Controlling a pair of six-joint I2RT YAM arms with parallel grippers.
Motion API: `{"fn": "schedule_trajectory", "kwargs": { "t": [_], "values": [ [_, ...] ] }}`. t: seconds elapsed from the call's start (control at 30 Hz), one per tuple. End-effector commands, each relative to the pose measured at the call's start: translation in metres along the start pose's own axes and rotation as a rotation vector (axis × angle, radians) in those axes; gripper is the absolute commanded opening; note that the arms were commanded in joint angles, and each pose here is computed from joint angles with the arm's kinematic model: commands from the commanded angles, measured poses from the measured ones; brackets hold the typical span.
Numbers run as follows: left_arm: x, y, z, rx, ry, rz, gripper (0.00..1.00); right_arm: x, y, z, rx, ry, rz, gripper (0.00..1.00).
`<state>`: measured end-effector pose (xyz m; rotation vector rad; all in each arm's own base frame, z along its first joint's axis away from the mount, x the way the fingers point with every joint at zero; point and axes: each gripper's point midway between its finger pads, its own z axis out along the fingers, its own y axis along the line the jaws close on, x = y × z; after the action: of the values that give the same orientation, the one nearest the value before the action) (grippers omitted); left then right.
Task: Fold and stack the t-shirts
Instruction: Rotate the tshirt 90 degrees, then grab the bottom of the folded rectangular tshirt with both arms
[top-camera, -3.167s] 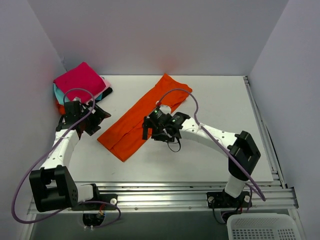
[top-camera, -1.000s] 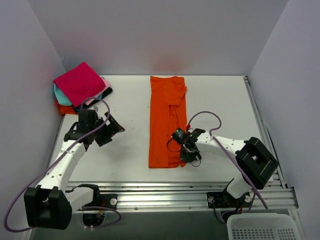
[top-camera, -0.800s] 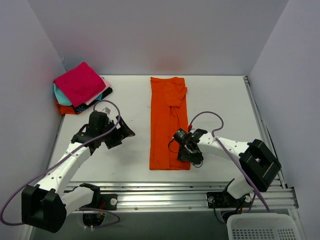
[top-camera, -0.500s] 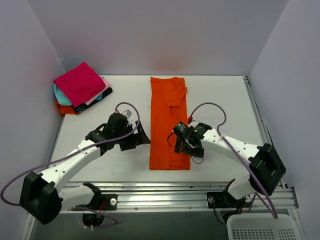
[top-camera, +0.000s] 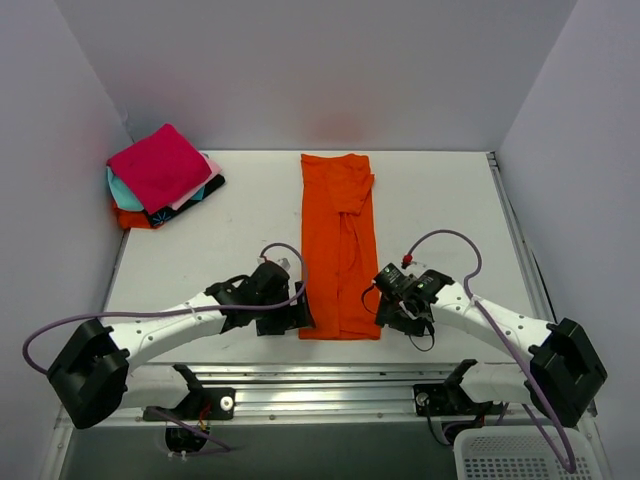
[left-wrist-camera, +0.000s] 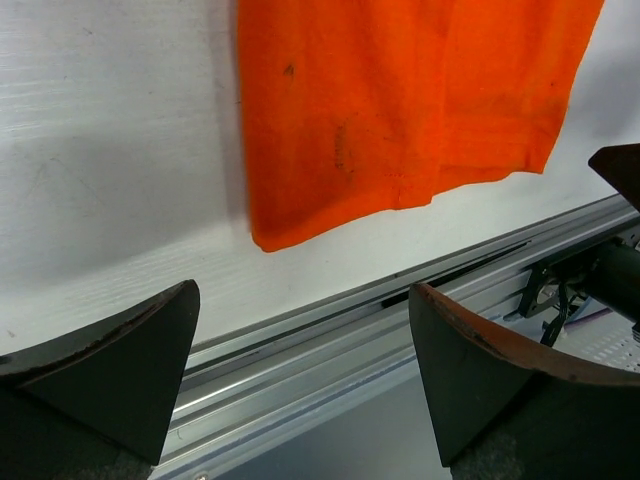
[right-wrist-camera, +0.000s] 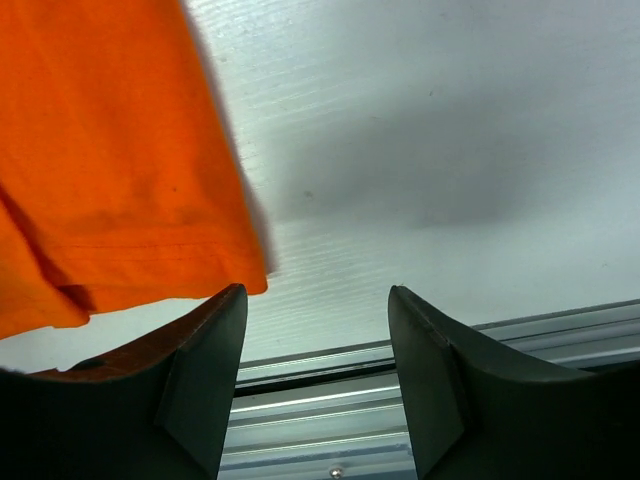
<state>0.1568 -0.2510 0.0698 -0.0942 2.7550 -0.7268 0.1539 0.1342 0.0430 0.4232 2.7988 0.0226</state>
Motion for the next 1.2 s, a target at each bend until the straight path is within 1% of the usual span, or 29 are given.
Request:
{"fn": "schedule_trajectory", "kwargs": {
  "t": [0.0,0.27,0.53,0.7,0.77,0.97,1.0,1.03,1.1,1.17],
  "values": [
    [-0.008,-0.018,0.007,0.041,-0.060,-0.017,0.94,0.000,0.002,0.002,-0.039,-0.005,0.026,0.54],
    [-0.003,-0.019,0.026,0.032,-0.053,-0.033,0.93,0.001,0.011,0.014,-0.049,0.002,0.017,0.50],
    [0.000,-0.019,0.034,0.030,-0.050,-0.041,0.92,0.005,0.019,0.026,-0.048,0.026,0.002,0.47],
    [0.003,-0.015,0.039,0.019,-0.038,-0.043,0.85,0.009,0.021,0.030,-0.049,0.037,-0.004,0.44],
    [0.003,-0.014,0.041,0.015,-0.037,-0.044,0.84,0.011,0.023,0.031,-0.056,0.042,-0.005,0.43],
    [0.007,-0.010,0.046,0.005,-0.026,-0.049,0.76,0.021,0.025,0.037,-0.049,0.065,-0.023,0.39],
    [0.006,-0.010,0.046,0.008,-0.027,-0.049,0.76,0.022,0.024,0.039,-0.043,0.070,-0.026,0.38],
    [0.007,-0.009,0.047,0.005,-0.026,-0.049,0.74,0.024,0.024,0.039,-0.044,0.074,-0.030,0.33],
    [0.007,-0.008,0.048,0.003,-0.024,-0.047,0.71,0.025,0.024,0.041,-0.044,0.079,-0.029,0.29],
    [0.008,-0.009,0.049,0.005,-0.020,-0.046,0.64,0.026,0.025,0.042,-0.047,0.082,-0.030,0.23]
  ]
}}
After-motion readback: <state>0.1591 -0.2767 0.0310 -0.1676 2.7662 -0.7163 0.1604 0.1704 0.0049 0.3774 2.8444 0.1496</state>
